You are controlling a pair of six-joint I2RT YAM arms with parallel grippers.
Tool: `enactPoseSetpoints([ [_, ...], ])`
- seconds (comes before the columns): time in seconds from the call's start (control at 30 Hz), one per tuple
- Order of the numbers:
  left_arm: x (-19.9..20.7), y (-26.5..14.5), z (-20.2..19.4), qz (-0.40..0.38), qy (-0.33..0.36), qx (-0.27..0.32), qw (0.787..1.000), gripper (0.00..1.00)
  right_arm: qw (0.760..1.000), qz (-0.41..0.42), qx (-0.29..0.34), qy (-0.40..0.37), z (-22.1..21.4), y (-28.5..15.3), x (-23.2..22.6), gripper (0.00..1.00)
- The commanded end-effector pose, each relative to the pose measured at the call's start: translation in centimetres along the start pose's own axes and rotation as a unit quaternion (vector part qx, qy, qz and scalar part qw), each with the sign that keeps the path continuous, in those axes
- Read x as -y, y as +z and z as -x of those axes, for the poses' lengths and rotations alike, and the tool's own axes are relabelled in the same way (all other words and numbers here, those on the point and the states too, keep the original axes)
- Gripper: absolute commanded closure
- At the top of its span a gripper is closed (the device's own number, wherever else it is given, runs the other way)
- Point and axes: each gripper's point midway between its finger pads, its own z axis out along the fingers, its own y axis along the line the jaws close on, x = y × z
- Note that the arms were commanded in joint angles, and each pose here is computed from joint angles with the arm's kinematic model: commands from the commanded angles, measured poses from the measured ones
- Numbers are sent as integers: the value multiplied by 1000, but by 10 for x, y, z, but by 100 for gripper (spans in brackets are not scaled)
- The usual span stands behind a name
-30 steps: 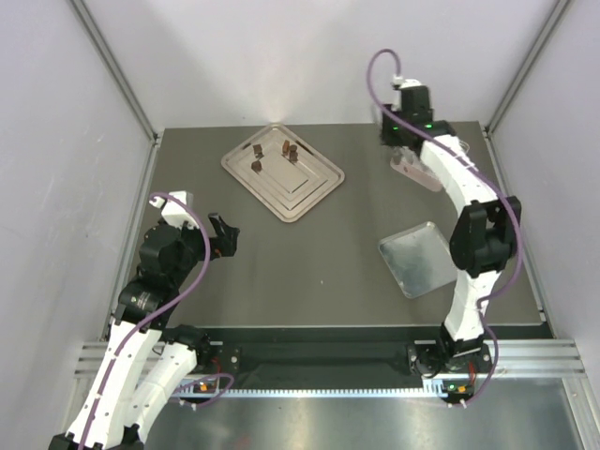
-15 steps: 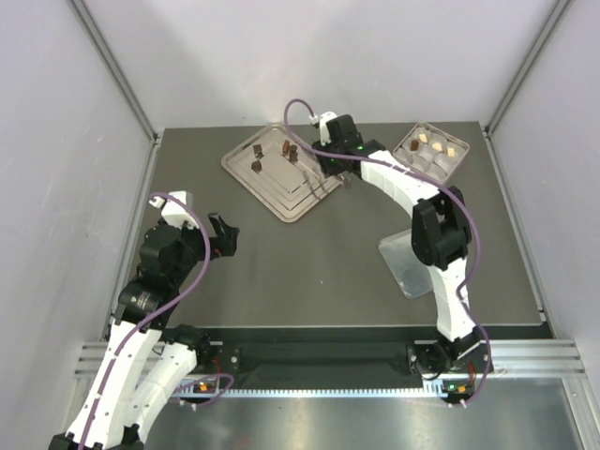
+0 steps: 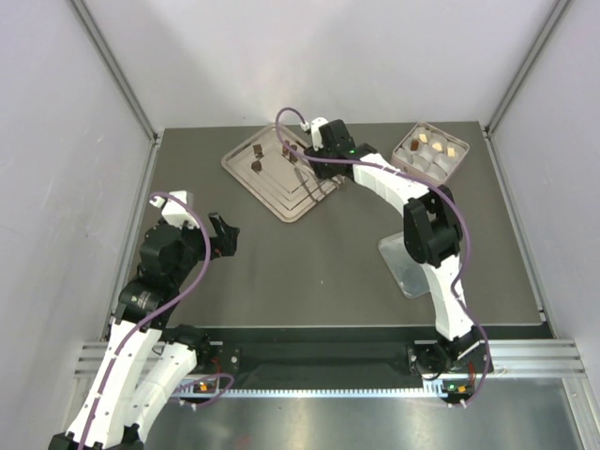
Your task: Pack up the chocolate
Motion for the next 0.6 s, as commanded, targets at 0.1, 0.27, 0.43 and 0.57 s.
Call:
enactPoseSetpoints([
  [0.1, 4, 1, 15, -9, 1, 27, 1000, 1, 998, 23, 56, 0, 36, 11, -17, 50],
  [0.27, 5, 0, 15, -11, 2, 27, 1000, 1, 998, 39, 55, 9, 36, 21, -24, 50],
  [0.43, 6, 0, 15, -14, 2, 26, 1000, 1, 997, 48, 51, 18, 33, 29, -28, 50],
  [0.57, 7, 0, 15, -17, 3, 28, 999, 1, 997, 52, 53, 23, 34, 35, -30, 51],
])
